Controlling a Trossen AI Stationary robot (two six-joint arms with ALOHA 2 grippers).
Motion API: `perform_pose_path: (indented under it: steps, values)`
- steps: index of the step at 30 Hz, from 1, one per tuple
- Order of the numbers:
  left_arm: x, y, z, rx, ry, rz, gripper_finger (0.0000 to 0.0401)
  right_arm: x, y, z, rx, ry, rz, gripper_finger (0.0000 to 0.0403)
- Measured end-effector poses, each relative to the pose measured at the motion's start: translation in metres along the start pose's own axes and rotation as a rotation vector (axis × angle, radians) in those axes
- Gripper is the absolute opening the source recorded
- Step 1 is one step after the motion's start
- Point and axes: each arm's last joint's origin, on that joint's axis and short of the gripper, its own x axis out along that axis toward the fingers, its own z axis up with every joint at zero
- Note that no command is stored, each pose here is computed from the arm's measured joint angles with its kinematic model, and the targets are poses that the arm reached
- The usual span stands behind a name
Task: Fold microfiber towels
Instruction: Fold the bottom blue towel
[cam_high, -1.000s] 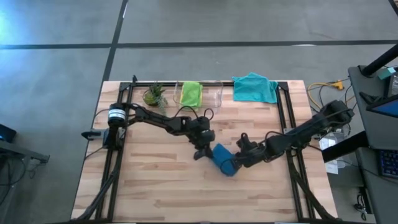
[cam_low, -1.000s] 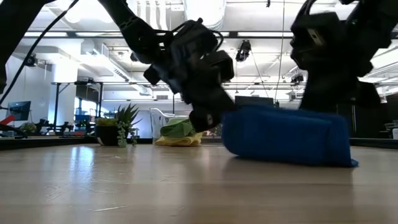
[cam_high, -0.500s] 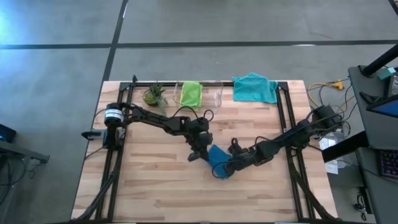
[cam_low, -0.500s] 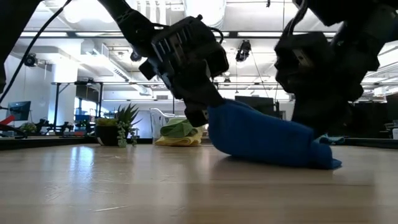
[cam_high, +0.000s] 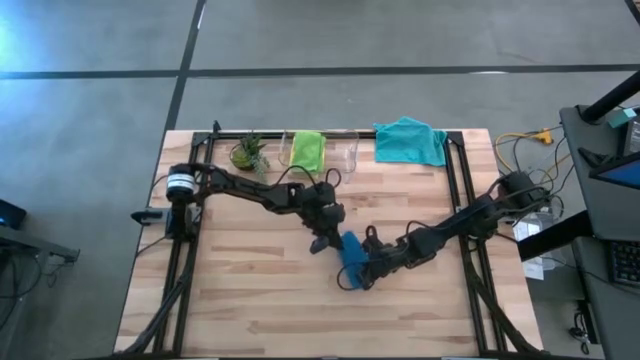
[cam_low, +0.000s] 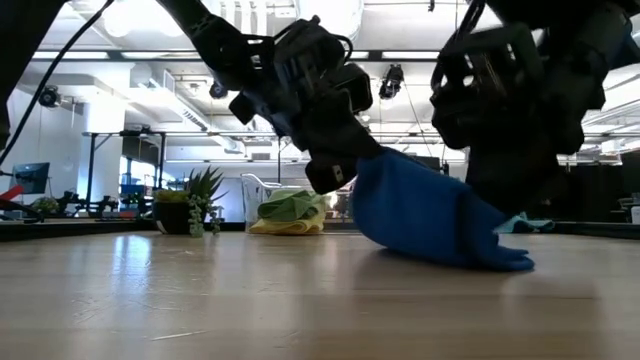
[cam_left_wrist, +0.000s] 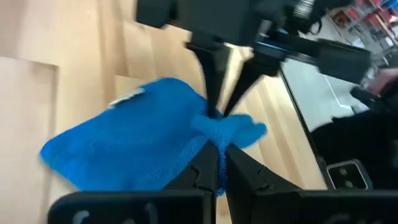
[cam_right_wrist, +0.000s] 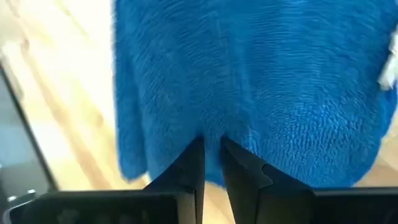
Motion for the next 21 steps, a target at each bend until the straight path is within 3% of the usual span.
perform_pose_path:
  steps: [5,8,11,14,17,21]
  values:
    - [-0.004,0.005,0.0,-0.007,0.012,-0.01,0.0,-0.012,0.005,0.0,0.027,-0.004,0.031,0.0048]
    - [-0.005,0.003,-0.01,0.059,0.107,-0.109,0.0,-0.025,0.011,0.0,0.005,-0.011,0.069,0.0048]
    - [-0.003,-0.004,-0.029,0.165,0.263,-0.136,0.0,-0.036,0.018,0.0,-0.052,-0.055,0.106,0.0048]
    - [-0.003,-0.009,-0.051,0.345,0.462,-0.026,0.0,-0.043,0.021,0.001,-0.088,-0.095,0.122,0.0048]
    - [-0.002,-0.015,-0.059,0.625,0.634,0.135,0.0,-0.045,0.021,0.003,-0.114,-0.111,0.12,0.0048]
    - [-0.005,-0.026,-0.056,0.876,0.723,0.271,0.0,-0.045,0.02,0.004,-0.109,-0.11,0.119,0.0048]
